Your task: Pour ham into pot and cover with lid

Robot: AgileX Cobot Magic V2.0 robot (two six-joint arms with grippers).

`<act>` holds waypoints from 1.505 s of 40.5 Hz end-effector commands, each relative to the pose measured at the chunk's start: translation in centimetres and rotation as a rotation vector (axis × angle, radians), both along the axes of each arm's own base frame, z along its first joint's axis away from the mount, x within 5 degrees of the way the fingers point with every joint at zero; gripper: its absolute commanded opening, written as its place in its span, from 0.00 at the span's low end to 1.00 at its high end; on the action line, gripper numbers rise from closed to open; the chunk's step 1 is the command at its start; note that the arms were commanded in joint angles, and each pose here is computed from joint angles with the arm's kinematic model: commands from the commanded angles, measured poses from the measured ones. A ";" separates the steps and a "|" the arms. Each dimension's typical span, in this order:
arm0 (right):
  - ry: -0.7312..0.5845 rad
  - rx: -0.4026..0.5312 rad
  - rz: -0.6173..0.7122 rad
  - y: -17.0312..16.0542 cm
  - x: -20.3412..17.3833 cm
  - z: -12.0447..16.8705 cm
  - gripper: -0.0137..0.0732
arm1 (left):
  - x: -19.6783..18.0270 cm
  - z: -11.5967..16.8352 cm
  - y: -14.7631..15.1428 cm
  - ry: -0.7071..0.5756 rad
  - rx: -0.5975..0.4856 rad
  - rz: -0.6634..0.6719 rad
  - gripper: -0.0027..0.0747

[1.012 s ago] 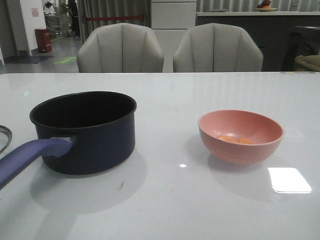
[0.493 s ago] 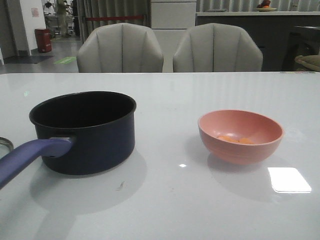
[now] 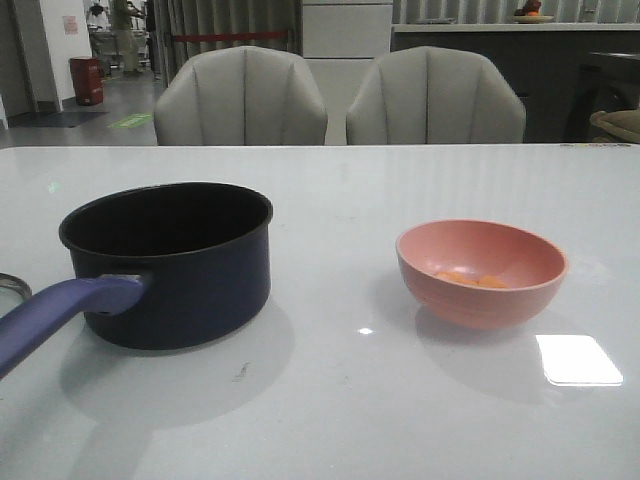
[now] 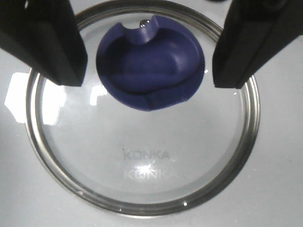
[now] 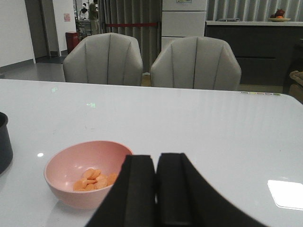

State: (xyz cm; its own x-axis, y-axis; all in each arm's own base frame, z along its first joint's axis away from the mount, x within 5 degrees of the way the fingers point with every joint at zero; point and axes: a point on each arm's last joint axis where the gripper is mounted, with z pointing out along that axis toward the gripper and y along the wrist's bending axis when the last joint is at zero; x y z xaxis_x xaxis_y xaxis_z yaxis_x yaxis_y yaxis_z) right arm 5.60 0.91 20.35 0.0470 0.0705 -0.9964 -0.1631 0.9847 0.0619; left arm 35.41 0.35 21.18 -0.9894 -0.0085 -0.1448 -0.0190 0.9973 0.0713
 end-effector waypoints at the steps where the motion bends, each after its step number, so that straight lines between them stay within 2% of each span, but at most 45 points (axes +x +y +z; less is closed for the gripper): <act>1: -0.097 0.009 -0.006 -0.1 -0.3 0.9 0.33 | -0.7 4.6 -0.1 -0.141 0.007 -0.013 0.75; 8: -0.097 0.009 -0.006 -0.1 -0.3 0.9 0.33 | -2.4 8.8 -0.3 -0.288 -0.022 -0.006 0.75; 14: -0.097 0.009 -0.006 -0.1 -0.3 0.9 0.33 | -5.5 12.6 -0.7 -0.440 -0.079 0.005 0.75; 20: -0.097 0.009 -0.006 -0.1 -0.3 0.9 0.33 | -9.4 15.1 -1.2 -0.598 -0.110 -0.009 0.75; 28: -0.097 0.009 -0.006 -0.1 -0.3 0.9 0.33 | -14.7 16.3 -2.6 -0.824 -0.148 -0.090 0.75; 37: -0.096 0.008 -0.006 -0.1 -0.3 0.9 0.33 | -21.5 15.3 -4.0 -1.014 -0.235 -0.228 0.75; 47: -0.096 0.008 -0.006 -0.1 -0.3 0.9 0.33 | -27.6 12.4 -2.8 -1.239 -0.300 -0.254 0.75; 55: -0.097 0.009 -0.006 -0.1 -0.3 0.9 0.33 | -29.7 9.1 -2.3 -1.340 -0.378 -0.224 0.75; 61: -0.101 0.009 -0.006 -0.1 -0.3 1.0 0.33 | -30.2 8.7 -2.1 -1.407 -0.390 -0.220 0.75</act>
